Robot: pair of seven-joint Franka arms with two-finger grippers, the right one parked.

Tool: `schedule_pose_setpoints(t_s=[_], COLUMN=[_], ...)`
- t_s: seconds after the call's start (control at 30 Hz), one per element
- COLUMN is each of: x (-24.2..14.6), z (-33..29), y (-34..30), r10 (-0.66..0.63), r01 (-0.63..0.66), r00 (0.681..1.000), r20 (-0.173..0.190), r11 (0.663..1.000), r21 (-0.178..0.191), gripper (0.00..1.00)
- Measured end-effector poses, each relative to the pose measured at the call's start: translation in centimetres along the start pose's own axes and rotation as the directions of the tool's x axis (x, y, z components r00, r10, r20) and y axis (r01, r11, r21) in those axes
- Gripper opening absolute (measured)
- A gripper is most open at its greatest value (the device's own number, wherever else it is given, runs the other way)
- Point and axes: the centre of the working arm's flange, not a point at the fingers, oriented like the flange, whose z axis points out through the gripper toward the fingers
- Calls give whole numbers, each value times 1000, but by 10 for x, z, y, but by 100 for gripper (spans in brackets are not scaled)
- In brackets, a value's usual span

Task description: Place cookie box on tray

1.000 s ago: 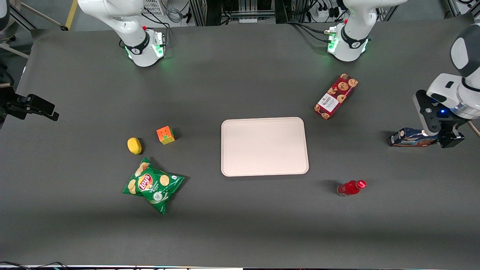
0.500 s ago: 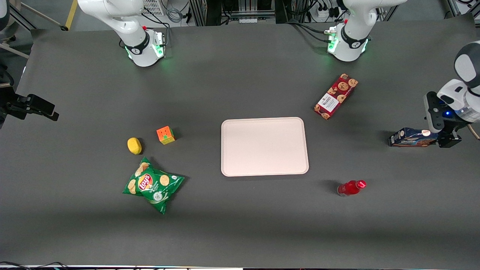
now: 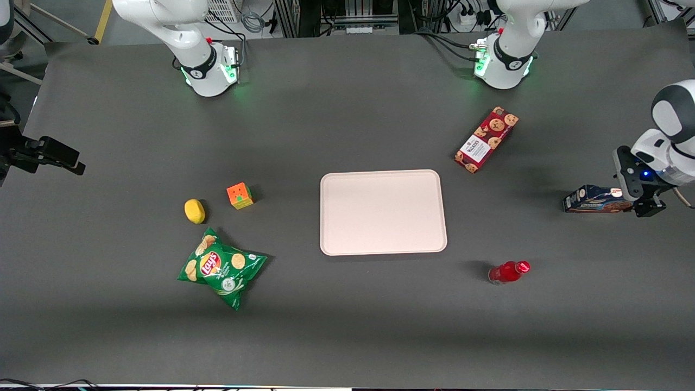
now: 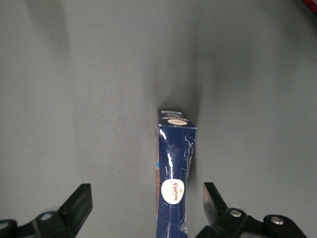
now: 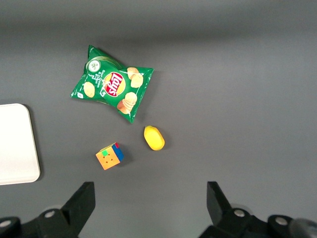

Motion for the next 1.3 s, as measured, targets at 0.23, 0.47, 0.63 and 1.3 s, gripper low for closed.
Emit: schedule_pose_setpoints(t_s=[0.23,0.47,0.63,1.3], x=[-9,-13,-14,-27], z=[21,37,46,85], y=[3,4,7,16], r10=[3,16,29,62], r01=[-3,-16,-29,-63], r00=[1000,1000,1000,998], r20=[8,11,9,-25], r11=[1000,1000,1000,998], r21=[7,5,-11,-15], gripper=[100,100,100,100])
